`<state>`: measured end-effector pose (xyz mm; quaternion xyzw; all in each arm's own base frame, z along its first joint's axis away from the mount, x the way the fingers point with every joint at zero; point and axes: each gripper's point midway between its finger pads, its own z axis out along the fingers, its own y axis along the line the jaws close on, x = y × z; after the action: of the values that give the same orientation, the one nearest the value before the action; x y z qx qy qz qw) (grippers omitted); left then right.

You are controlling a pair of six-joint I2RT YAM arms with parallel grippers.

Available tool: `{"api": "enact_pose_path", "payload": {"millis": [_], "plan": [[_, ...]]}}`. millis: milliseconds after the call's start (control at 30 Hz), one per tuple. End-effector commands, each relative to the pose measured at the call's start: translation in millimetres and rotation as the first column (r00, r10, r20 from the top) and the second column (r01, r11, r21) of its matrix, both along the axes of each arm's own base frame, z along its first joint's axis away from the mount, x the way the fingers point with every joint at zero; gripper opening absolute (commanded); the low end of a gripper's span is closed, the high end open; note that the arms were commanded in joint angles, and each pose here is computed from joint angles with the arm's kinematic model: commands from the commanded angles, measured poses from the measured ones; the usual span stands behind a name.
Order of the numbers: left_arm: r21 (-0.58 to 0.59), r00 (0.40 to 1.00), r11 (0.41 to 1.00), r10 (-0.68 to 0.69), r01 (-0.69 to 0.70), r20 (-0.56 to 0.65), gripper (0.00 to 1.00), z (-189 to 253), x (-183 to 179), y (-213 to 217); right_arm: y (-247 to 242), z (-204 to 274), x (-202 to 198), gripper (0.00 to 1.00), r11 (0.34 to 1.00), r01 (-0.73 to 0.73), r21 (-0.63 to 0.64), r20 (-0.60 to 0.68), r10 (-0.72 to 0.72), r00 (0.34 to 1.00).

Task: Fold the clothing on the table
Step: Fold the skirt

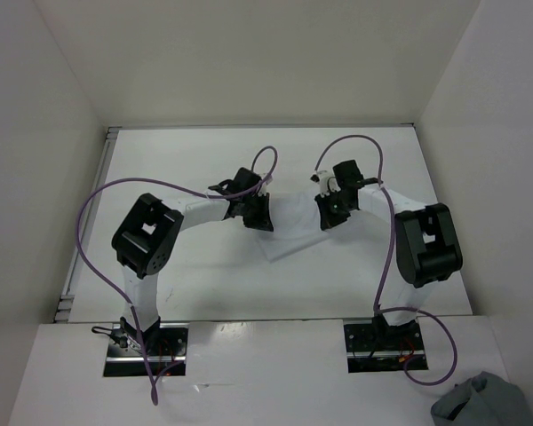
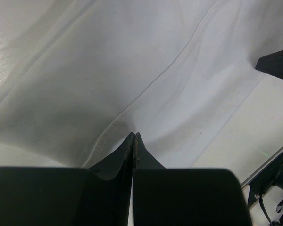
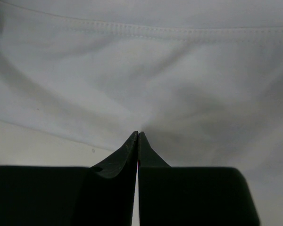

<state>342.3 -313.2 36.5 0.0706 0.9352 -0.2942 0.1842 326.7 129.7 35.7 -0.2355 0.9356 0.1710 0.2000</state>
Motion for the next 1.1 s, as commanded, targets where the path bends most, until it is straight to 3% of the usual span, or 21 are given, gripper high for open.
{"api": "enact_pose_path", "payload": {"millis": [0, 100, 200, 367, 467, 600, 667, 733, 767, 800, 933, 1067], "plan": [[-0.032, 1.0, 0.999, 0.01, -0.009, 0.022, 0.01, 15, 11, -1, -14, -6, 5, 0.04, 0.995, 0.044, -0.087, 0.028, -0.042, 0.999], [-0.037, 1.0, 0.999, 0.01, -0.009, 0.029, 0.01, 19, 11, -1, -38, -26, 12, 0.04, 0.967, 0.126, -0.22, 0.016, -0.126, 0.992], [-0.031, 1.0, 0.999, 0.01, -0.009, 0.02, 0.01, 15, 9, 0, -65, -31, 23, 0.04, 0.908, 0.239, -0.344, 0.081, -0.225, 0.971], [-0.021, 1.0, 1.0, 0.01, -0.01, 0.005, 0.0, 8, 6, 2, -87, -26, 32, 0.05, 0.848, 0.342, -0.406, 0.16, -0.302, 0.94], [-0.01, 1.0, 1.0, 0.016, -0.016, 0.001, 0.0, 3, 6, 4, -100, -17, 38, 0.05, 0.838, 0.397, -0.374, 0.177, -0.356, 0.918], [-0.008, 1.0, 1.0, 0.025, -0.025, -0.015, 0.0, -3, 5, 4, -93, -1, 43, 0.05, 0.895, 0.395, -0.205, 0.14, -0.373, 0.917], [-0.038, 0.999, 0.999, 0.025, -0.024, 0.031, 0.0, 14, 6, 3, -94, 19, 47, 0.08, 0.911, 0.395, -0.114, 0.156, -0.377, 0.913], [-0.084, 0.995, 0.996, 0.017, -0.009, 0.1, 0.0, 40, 7, -3, -99, 40, 47, 0.16, 0.916, 0.401, -0.007, 0.162, -0.395, 0.904], [-0.094, 0.991, 0.996, 0.009, 0.004, 0.135, 0.0, 51, 9, -4, -104, 44, 45, 0.43, 0.912, 0.409, 0.025, 0.148, -0.408, 0.901], [-0.114, 0.984, 0.993, -0.009, 0.03, 0.177, 0.06, 67, 7, -11, -113, 43, 41, 0.61, 0.901, 0.425, 0.09, 0.111, -0.433, 0.895], [-0.158, 0.978, 0.982, -0.075, 0.106, 0.192, 0.2, 83, -4, -28, -138, 25, 31, 0.8, 0.868, 0.484, 0.116, 0.013, -0.488, 0.873], [-0.146, 0.981, 0.983, -0.088, 0.114, 0.171, 0.23, 72, -6, -33, -155, -5, 27, 0.85, 0.829, 0.549, 0.109, -0.104, -0.54, 0.835]]}}
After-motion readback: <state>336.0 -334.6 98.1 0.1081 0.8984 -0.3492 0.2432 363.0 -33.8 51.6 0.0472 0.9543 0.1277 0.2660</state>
